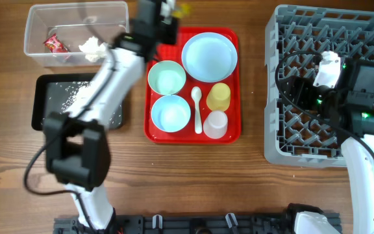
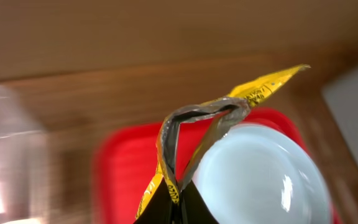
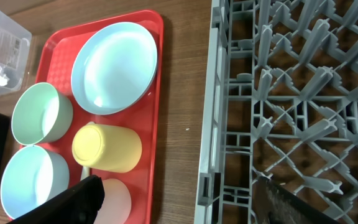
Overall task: Sort waste into correct bins and load items into the dishwasher rack
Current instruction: 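Pick the yellow wrapper from the plate and drop it in the clear bin, then reach the right gripper to the yellow cup and grasp it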
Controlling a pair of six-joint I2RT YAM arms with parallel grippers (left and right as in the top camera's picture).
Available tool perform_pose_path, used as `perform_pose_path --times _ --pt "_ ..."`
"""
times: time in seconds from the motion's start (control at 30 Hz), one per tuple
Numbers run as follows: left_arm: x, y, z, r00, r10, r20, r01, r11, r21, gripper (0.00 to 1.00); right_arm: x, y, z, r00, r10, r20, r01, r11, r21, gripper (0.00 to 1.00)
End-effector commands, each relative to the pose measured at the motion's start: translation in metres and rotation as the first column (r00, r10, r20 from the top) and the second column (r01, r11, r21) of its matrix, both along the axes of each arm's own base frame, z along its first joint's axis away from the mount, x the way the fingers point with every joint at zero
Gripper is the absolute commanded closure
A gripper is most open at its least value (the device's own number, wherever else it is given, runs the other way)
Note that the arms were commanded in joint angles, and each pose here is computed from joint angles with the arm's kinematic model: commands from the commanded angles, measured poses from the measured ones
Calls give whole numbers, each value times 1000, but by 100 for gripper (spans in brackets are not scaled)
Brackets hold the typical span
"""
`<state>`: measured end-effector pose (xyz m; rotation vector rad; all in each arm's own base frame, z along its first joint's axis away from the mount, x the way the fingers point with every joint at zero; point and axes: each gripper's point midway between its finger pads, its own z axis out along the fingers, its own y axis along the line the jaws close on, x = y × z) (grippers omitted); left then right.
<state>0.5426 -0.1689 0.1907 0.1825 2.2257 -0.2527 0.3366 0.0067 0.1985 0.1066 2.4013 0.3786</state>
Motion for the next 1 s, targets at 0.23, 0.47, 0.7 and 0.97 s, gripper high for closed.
perform_pose_path --times 0.23,0.47,0.7,0.97 --pt "17 217 -52 907 401 -126 -398 916 48 92 4 -4 3 1000 -5 11 5 1000 -13 20" --pt "16 221 -67 899 408 -159 -404 913 59 0 3 -3 3 1000 -5 8 5 1000 -13 20" --pt "-12 217 -7 899 416 -138 -418 908 20 0 10 -3 9 999 5 47 -4 1000 -12 0" --pt "-102 204 42 843 449 -297 -473 881 -10 0 11 13 16 995 65 74 -68 997 42 3"
